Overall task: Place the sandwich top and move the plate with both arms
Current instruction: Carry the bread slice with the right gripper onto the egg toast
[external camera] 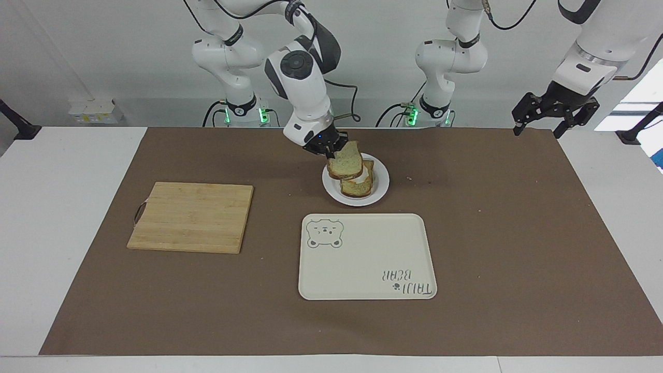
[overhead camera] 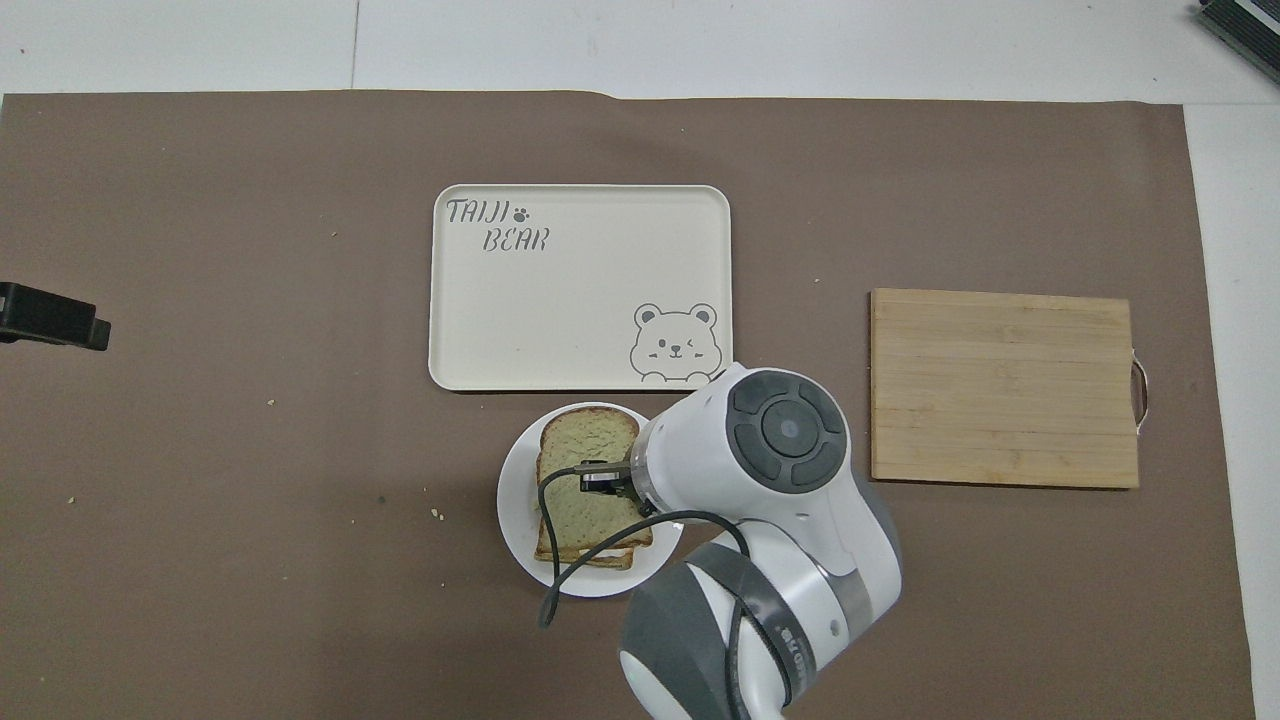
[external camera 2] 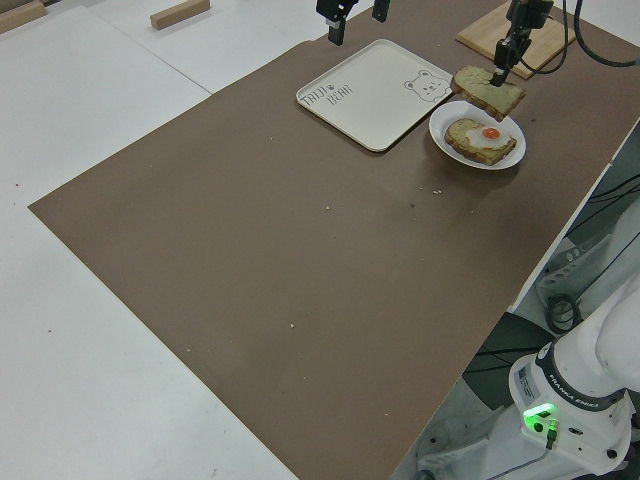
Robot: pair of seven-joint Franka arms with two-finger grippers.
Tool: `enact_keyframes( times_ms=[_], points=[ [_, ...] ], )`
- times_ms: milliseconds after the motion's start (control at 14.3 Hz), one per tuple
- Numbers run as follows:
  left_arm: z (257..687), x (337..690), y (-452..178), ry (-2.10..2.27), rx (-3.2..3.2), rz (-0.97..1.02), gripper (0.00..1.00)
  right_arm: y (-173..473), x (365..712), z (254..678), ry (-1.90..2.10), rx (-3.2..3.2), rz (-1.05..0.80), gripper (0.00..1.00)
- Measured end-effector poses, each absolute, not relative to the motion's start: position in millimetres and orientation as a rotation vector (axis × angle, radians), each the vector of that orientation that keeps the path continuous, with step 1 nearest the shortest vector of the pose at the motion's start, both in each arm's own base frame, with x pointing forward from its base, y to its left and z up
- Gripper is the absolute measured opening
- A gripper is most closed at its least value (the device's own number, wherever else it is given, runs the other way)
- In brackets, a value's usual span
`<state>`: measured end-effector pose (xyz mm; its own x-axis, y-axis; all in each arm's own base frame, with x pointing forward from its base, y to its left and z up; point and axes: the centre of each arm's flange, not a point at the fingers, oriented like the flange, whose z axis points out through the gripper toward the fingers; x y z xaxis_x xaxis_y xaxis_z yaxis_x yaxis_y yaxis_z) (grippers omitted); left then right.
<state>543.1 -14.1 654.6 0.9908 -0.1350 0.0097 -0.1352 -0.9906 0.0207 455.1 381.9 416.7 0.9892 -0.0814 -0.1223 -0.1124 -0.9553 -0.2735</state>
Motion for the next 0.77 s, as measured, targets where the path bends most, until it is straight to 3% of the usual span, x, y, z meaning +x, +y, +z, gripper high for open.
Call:
enact_keyframes(
  times_ms=[771],
  points=[
    [654.6,543.1,-14.1,-0.211,3.113,0.013,1.0,386.0,428.6,363.6,0.155,-2.901,0.292,0.11]
  ],
)
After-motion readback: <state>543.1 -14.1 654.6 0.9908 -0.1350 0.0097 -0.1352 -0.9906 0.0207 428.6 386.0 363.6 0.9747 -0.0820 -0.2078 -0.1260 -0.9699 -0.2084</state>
